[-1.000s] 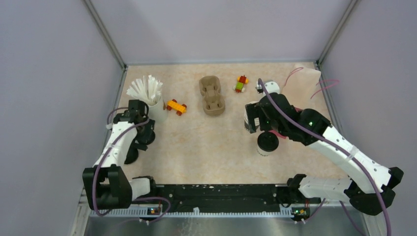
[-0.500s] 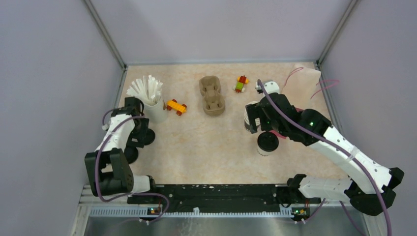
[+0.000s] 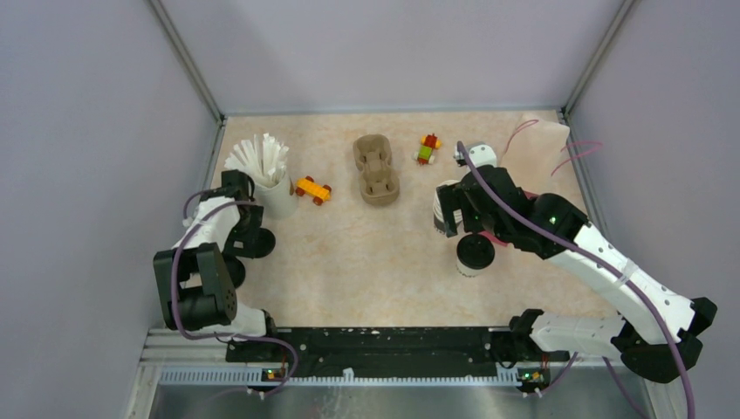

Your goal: Pack the takeout coffee

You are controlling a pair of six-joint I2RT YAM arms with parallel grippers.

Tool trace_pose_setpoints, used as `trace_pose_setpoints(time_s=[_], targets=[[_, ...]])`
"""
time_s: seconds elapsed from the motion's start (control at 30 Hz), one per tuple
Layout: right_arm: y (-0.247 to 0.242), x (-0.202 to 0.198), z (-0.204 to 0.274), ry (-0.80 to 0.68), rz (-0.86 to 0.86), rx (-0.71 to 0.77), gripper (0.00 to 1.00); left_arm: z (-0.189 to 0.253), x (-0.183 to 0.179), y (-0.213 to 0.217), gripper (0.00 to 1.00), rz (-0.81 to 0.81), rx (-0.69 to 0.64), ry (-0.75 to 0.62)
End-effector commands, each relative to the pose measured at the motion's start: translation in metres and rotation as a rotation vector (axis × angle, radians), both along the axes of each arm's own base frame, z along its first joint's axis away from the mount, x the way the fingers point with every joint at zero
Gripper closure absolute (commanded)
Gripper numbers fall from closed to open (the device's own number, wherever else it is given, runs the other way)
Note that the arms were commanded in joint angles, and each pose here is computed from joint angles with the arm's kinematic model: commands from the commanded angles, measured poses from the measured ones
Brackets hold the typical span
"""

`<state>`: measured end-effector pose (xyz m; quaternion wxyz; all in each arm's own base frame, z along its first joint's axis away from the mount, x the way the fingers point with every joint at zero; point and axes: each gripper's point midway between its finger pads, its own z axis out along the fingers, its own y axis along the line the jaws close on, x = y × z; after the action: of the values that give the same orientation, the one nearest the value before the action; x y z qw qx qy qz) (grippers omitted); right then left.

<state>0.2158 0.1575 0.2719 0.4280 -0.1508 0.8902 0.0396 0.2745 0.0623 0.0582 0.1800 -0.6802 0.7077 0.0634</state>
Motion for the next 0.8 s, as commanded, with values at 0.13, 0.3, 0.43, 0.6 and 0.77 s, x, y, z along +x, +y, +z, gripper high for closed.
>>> trace_pose_setpoints(time_s=[0.13,0.3,0.43,0.6,0.77], targets=[[-0.006,-0.003,0.015,-0.034,-0.025,0.028,0.12,0.001,0.02,0.013,0.03,0.015,0.041,-0.048],[-0.006,-0.003,0.014,-0.03,-0.028,0.029,0.13,-0.004,0.019,0.015,0.02,0.011,0.045,-0.034],[-0.005,-0.003,0.013,-0.026,-0.032,0.033,0.13,-0.008,0.016,0.016,0.02,0.016,0.04,-0.024],[-0.006,-0.004,0.01,-0.017,-0.037,0.031,0.13,-0.007,0.013,0.013,0.04,0.033,0.027,-0.025],[-0.004,-0.005,0.011,-0.014,-0.034,0.042,0.13,-0.005,0.009,0.011,0.11,0.063,0.014,-0.063]])
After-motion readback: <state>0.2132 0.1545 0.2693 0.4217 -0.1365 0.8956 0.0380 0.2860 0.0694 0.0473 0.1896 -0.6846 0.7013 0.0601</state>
